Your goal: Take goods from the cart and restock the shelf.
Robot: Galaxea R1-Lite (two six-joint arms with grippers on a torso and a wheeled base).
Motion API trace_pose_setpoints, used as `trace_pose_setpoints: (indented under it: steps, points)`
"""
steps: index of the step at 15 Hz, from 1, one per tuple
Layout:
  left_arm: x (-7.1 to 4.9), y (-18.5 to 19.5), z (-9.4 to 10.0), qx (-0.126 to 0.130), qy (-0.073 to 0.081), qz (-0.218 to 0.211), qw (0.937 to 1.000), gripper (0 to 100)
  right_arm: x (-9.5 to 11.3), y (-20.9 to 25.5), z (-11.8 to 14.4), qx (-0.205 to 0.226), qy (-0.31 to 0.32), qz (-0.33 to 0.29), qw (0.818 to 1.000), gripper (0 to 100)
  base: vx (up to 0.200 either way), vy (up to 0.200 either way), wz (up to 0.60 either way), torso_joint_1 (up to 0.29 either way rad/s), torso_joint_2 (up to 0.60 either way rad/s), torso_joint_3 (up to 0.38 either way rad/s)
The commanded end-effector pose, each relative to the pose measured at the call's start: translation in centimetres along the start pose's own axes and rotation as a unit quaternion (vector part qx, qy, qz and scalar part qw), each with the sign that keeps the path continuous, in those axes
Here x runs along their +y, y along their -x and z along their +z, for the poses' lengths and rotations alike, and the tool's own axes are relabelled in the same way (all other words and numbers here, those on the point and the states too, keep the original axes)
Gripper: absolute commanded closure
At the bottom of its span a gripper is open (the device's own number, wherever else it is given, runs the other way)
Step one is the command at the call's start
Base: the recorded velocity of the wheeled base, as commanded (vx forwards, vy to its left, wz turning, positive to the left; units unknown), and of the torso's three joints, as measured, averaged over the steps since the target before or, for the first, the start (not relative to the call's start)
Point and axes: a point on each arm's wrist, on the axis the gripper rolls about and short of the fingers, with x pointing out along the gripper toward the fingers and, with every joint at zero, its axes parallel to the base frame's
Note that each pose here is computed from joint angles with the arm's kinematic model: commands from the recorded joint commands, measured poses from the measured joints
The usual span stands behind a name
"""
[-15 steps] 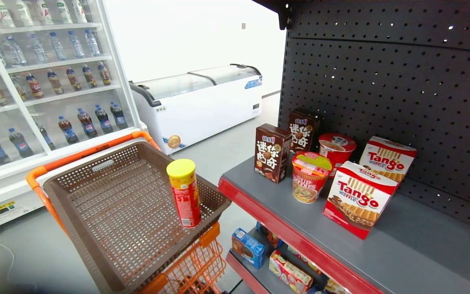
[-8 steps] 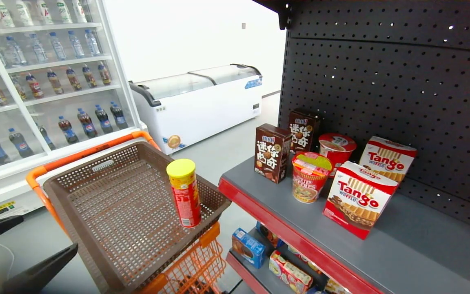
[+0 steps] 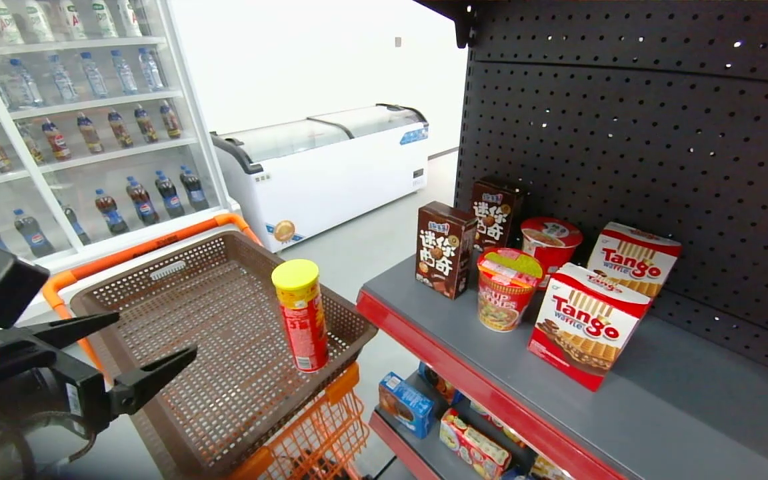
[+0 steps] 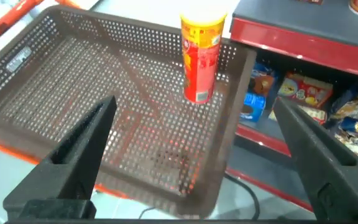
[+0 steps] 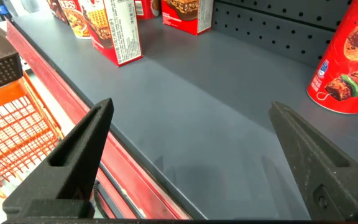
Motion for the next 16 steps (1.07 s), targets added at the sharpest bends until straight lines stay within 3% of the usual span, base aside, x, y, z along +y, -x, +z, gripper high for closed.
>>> trace_pose_setpoints:
  steps: [1, 4, 6, 8, 11, 16]
  points:
    - [-0.6, -2.3, -0.9, 0.036, -0.003, -0.028, 0.9989, 0, 0.0, 0.0, 0.0, 0.000, 0.000, 0.000, 1.000, 0, 0.000, 0.000, 0.00, 0.000, 0.00, 0.000]
    - [-1.3, -3.9, -1.1, 0.034, -0.005, -0.048, 0.9982, 0, 0.0, 0.0, 0.0, 0.000, 0.000, 0.000, 1.000, 0, 0.000, 0.000, 0.00, 0.000, 0.00, 0.000]
    - [-1.1, -6.1, -1.7, 0.042, -0.005, -0.048, 0.9980, 0, 0.0, 0.0, 0.0, 0.000, 0.000, 0.000, 1.000, 0, 0.000, 0.000, 0.00, 0.000, 0.00, 0.000]
    - [-0.9, -8.3, -2.2, 0.025, -0.007, -0.046, 0.9986, 0, 0.0, 0.0, 0.0, 0.000, 0.000, 0.000, 1.000, 0, 0.000, 0.000, 0.00, 0.000, 0.00, 0.000]
    - [-0.5, -11.4, -3.4, 0.024, -0.012, -0.017, 0.9995, 0, 0.0, 0.0, 0.0, 0.000, 0.000, 0.000, 1.000, 0, 0.000, 0.000, 0.00, 0.000, 0.00, 0.000]
    - [0.1, -15.3, -4.8, 0.014, -0.010, -0.009, 0.9998, 0, 0.0, 0.0, 0.0, 0.000, 0.000, 0.000, 1.000, 0, 0.000, 0.000, 0.00, 0.000, 0.00, 0.000]
